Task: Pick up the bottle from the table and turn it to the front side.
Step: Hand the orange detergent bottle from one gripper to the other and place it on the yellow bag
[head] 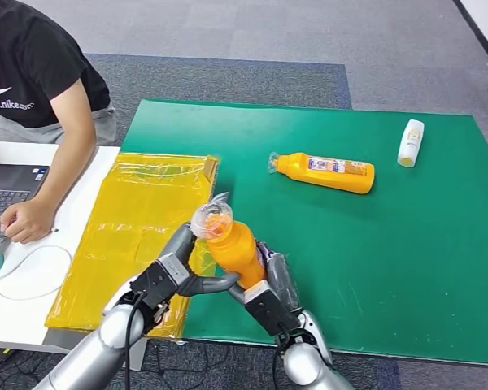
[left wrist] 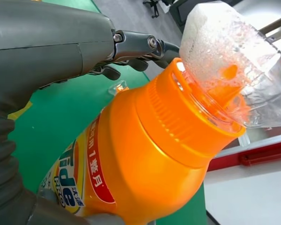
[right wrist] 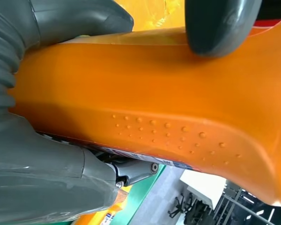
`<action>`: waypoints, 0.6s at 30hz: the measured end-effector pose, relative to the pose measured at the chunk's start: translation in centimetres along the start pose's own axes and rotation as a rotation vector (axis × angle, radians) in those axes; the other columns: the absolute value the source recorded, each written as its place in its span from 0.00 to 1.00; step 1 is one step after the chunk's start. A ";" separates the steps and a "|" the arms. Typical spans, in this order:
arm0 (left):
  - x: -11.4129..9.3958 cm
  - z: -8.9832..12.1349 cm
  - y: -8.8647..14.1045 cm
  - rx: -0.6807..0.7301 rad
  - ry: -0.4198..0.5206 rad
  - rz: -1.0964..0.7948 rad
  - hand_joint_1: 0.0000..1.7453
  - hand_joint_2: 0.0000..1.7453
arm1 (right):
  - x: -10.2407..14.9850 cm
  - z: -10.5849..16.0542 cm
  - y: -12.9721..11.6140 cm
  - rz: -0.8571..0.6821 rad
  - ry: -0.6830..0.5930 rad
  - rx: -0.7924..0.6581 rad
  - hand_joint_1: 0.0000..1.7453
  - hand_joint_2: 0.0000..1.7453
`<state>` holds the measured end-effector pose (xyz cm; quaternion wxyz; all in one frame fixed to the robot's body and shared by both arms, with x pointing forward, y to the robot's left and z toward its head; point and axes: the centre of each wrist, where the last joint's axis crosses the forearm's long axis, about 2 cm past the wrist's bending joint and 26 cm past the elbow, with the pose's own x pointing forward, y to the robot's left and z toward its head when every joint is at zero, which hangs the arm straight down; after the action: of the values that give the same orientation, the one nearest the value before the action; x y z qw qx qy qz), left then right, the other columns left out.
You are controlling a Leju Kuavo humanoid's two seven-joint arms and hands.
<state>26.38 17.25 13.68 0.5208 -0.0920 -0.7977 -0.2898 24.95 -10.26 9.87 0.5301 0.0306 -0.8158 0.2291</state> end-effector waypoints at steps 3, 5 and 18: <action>0.0 -0.1 0.1 -0.009 0.004 0.000 0.00 1.00 | 0.0 0.0 0.0 -0.005 0.003 -0.001 0.94 1.00; -0.1 -0.2 0.1 -0.013 0.006 0.003 0.00 1.00 | 0.0 0.0 0.0 -0.009 0.004 -0.001 0.95 1.00; -0.5 -0.4 0.1 -0.037 0.034 0.028 0.96 1.00 | -0.2 0.4 0.0 -0.025 0.021 -0.009 0.94 1.00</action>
<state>26.96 17.21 13.41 0.5364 -0.1081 -0.7819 -0.2988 24.71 -10.45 9.53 0.5418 0.0359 -0.8107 0.2188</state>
